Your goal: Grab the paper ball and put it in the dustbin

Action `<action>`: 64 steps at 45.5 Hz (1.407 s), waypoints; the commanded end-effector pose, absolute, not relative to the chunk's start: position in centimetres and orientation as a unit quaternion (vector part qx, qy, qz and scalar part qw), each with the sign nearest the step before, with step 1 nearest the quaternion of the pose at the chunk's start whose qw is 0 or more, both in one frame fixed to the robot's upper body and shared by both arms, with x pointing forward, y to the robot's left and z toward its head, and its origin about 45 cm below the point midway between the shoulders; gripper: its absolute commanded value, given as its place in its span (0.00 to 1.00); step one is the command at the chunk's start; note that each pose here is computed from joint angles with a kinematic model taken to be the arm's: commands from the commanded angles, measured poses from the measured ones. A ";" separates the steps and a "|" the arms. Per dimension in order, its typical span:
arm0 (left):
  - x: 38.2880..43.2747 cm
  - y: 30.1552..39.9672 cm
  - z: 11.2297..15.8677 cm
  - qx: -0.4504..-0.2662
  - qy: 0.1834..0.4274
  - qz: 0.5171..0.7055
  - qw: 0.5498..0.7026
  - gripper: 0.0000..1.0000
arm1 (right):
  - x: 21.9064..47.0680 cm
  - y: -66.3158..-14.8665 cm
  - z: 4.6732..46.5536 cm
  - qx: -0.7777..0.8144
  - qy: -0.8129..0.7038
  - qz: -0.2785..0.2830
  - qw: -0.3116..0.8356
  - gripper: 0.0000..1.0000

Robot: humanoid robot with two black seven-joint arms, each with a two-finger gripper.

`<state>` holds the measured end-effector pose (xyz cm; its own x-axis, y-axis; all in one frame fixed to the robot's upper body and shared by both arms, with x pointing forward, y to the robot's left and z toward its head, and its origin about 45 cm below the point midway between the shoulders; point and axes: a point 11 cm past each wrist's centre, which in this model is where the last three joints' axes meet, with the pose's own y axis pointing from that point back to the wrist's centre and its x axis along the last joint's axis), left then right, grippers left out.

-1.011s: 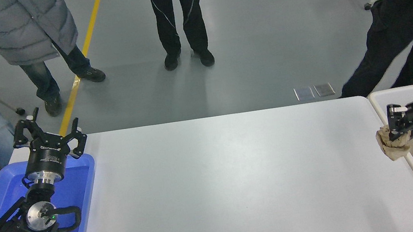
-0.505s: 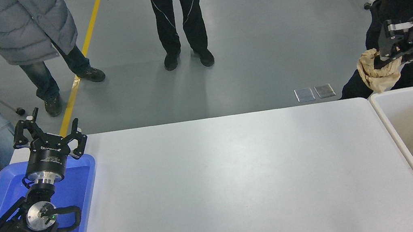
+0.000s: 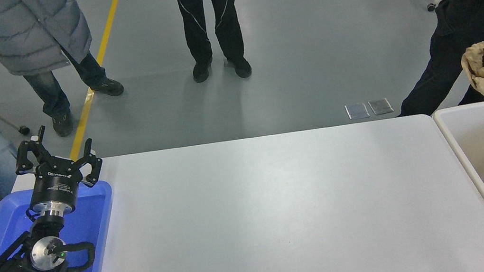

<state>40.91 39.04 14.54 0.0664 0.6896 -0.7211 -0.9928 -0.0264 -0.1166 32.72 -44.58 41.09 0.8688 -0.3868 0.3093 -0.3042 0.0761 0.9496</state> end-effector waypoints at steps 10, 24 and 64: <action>40.90 39.08 14.55 -0.321 0.236 0.641 0.656 0.98 | 29.1 -57.9 28.3 0.534 -0.401 -0.097 0.738 0.00; 40.90 39.08 14.55 -0.321 0.236 0.641 0.656 0.98 | 28.1 -62.1 20.7 0.482 -0.475 -0.099 0.730 0.00; 40.91 39.10 14.57 -0.321 0.236 0.641 0.655 0.98 | 31.0 -57.5 9.1 0.426 -0.543 0.001 0.723 0.00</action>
<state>40.91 39.08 14.57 0.0660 0.6892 -0.7216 -0.9926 -0.0284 -0.1180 31.52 -58.72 11.47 0.4406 -0.4686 0.7657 -0.4525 0.6208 0.6402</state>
